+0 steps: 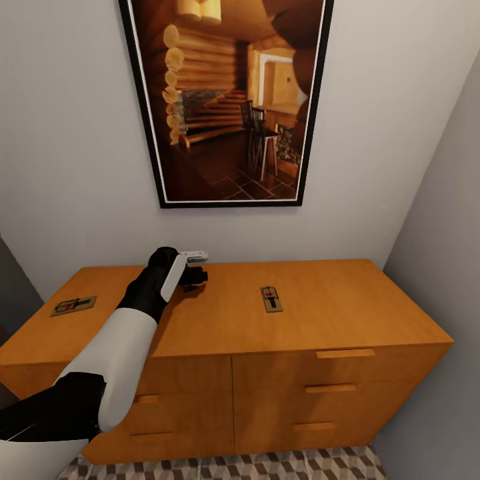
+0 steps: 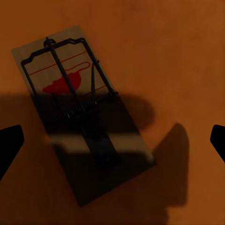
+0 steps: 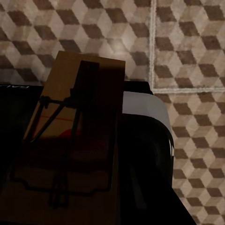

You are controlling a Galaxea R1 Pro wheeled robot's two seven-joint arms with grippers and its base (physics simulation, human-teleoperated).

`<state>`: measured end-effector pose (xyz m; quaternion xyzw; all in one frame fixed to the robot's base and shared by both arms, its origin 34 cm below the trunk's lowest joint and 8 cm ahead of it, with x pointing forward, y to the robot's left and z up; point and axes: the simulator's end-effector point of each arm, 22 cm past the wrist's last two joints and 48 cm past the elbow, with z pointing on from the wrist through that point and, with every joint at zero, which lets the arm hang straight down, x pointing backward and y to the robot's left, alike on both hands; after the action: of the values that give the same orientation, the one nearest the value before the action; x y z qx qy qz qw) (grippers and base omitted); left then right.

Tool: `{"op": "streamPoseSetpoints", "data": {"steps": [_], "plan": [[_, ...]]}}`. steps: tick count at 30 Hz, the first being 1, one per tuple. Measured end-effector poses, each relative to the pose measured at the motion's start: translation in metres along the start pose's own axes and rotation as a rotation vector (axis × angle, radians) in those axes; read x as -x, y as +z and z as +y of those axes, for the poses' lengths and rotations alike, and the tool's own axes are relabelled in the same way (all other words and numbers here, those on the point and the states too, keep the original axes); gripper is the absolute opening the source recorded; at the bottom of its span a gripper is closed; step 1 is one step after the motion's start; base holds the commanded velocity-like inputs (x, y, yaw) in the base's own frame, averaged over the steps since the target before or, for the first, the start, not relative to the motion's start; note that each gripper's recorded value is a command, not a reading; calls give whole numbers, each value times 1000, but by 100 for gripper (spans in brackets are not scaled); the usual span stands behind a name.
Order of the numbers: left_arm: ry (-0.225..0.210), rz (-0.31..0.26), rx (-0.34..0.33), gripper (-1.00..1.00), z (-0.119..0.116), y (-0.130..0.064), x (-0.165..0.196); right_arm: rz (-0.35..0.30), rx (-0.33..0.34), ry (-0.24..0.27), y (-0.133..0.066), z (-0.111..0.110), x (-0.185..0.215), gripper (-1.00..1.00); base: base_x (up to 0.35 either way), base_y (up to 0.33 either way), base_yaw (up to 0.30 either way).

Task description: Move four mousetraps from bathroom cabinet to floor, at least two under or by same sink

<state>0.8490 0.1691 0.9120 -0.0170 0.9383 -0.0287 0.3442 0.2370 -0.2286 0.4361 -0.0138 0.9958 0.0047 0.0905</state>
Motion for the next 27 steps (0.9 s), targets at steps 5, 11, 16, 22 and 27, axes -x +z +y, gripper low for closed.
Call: {"op": "streamPoseSetpoints", "data": {"steps": [5, 11, 16, 22, 27], "plan": [[0, 0, 0, 100, 0, 0, 0, 0, 0, 0, 0, 0, 0, -100, 25, 0, 0], [0, 0, 0, 100, 0, 0, 0, 0, 0, 0, 0, 0, 0, -100, 11, 0, 0], [0, 1, 0, 100, 0, 0, 0, 0, 5, 1, 0, 4, 0, -100, 2, 0, 0], [0, 1, 1, 100, 0, 0, 0, 0, 8, 2, 0, 7, 0, -100, 0, 0, 0], [1, -1, 4, 100, 2, 0, 0, 0, 9, 2, 0, 7, 0, -100, 0, 0, 0]]}}
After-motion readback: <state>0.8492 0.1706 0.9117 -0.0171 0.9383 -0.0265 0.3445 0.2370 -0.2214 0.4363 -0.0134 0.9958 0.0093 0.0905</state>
